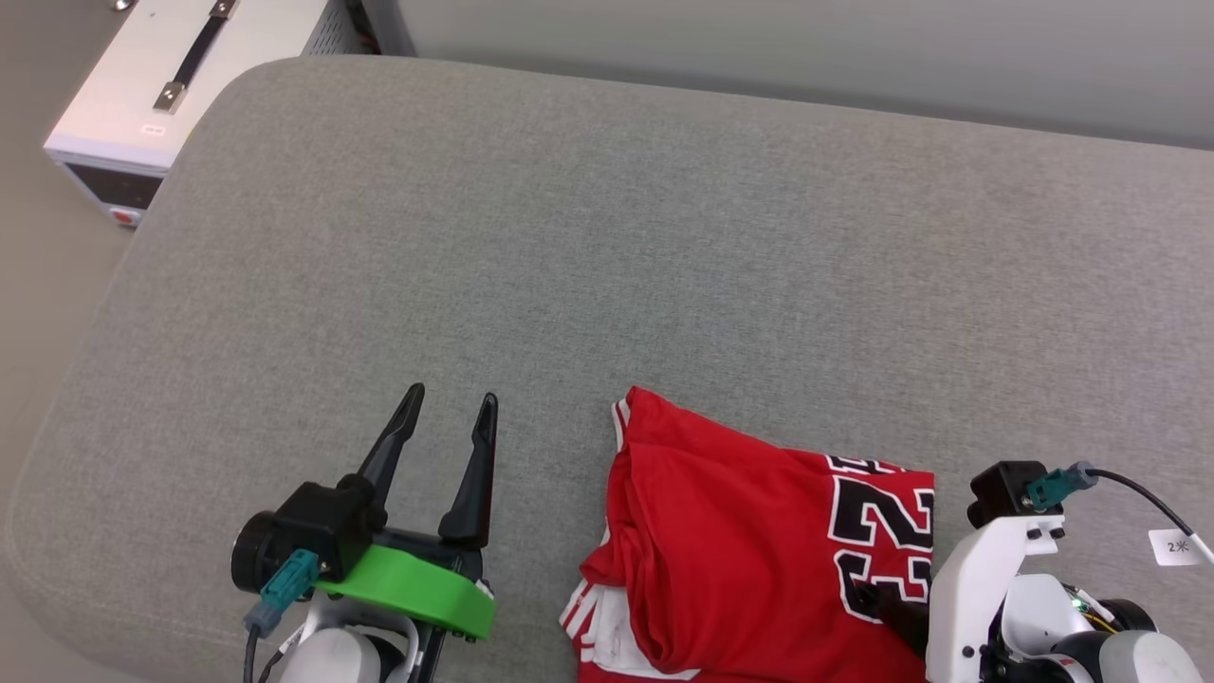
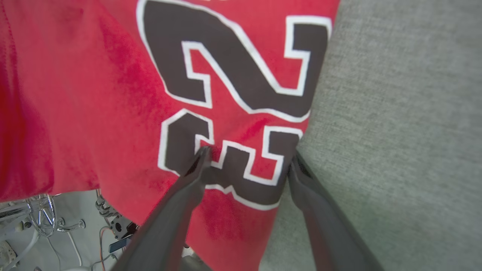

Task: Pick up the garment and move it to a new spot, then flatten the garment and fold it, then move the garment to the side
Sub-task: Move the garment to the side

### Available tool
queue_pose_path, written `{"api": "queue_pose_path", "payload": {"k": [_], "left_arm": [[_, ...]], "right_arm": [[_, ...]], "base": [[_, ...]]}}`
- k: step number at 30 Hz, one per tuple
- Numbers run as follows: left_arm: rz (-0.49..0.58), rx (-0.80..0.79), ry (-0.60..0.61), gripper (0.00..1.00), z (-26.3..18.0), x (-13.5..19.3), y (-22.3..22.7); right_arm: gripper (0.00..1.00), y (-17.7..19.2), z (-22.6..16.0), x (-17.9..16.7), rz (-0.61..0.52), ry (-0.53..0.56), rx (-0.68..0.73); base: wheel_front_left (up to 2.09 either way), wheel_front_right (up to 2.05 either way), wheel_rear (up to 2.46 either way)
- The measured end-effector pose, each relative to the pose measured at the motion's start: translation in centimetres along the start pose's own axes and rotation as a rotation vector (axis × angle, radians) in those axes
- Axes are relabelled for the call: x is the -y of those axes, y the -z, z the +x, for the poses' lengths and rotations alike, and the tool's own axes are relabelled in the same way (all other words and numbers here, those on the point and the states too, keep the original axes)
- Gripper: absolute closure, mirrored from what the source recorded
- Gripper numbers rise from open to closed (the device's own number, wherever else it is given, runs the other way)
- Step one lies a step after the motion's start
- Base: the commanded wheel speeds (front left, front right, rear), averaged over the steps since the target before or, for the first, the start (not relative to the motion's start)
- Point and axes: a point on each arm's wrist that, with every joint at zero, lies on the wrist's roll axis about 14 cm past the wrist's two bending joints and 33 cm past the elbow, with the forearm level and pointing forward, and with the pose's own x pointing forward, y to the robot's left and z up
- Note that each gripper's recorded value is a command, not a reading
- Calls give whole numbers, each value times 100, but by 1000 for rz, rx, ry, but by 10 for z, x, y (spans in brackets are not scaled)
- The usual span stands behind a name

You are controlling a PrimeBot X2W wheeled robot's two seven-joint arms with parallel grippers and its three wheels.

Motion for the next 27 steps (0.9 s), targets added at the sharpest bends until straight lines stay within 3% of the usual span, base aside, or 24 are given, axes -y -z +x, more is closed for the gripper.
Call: {"api": "queue_pose_path", "payload": {"k": [5, 6, 7, 8, 16, 27], "left_arm": [[2, -17, -27, 0, -3, -7, 5], [2, -19, -31, 0, -3, -8, 5], [1, -20, -35, 0, -3, -9, 6], [1, -21, -37, 0, -3, -9, 6], [-3, -13, -29, 0, -2, -6, 4], [-28, -17, 101, 0, 10, 33, 8]], "right_arm": [[0, 6, 15, -7, -11, -28, -51], [28, 9, 18, -9, -13, -34, -63], [81, 9, 21, -11, -18, -41, -69], [100, 10, 22, -12, -23, -44, -74], [100, 2, 23, -13, -98, -40, -13], [100, -25, -22, 9, -365, 53, 129]], "base": [[0, 0, 0], [0, 0, 0], [0, 0, 0], [0, 0, 0], [0, 0, 0], [0, 0, 0]]}}
